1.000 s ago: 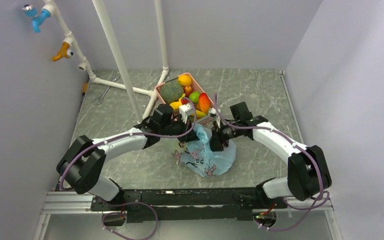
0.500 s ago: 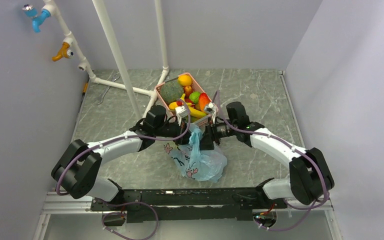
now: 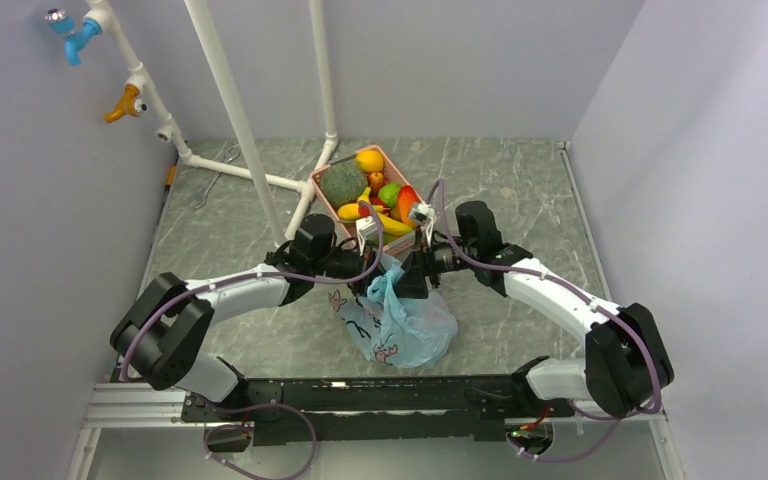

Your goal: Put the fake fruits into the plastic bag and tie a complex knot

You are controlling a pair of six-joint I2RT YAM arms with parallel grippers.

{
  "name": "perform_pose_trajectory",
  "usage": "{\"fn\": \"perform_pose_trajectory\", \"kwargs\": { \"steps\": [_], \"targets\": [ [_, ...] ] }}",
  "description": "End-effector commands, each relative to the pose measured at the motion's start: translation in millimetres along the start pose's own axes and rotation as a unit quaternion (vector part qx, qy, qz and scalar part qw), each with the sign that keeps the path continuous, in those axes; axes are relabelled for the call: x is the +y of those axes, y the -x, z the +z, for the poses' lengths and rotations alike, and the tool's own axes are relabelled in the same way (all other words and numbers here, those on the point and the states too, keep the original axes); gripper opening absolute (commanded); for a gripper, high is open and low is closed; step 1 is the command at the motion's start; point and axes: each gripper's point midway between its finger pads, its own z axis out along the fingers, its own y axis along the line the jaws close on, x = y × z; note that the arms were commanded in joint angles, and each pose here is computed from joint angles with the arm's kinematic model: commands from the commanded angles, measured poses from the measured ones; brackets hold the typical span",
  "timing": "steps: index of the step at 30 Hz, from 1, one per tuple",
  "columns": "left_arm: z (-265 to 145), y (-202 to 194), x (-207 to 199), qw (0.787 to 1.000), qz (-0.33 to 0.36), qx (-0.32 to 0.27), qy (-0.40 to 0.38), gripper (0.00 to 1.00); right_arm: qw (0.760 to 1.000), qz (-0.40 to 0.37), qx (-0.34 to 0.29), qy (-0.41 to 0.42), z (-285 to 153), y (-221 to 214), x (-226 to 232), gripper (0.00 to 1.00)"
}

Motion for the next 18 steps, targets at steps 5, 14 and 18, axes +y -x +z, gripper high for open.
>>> {"fn": "perform_pose_trajectory", "kwargs": {
  "steps": [5, 14, 18],
  "targets": [
    [11, 8, -8, 0.998, -0.035, -0.019, -0.043, 0.0, 0.997, -0.061, -0.053, 0.001, 17, 42, 15, 0.66],
    [2, 2, -8, 0.999, -0.022, -0.019, -0.033, 0.0, 0.997, -0.05, -0.019, -0.046, -53, 26, 11, 0.86],
    [2, 4, -8, 0.999, -0.017, -0.02, -0.034, 0.0, 0.996, -0.035, -0.031, -0.07, -76, 29, 10, 0.83]
  ]
}}
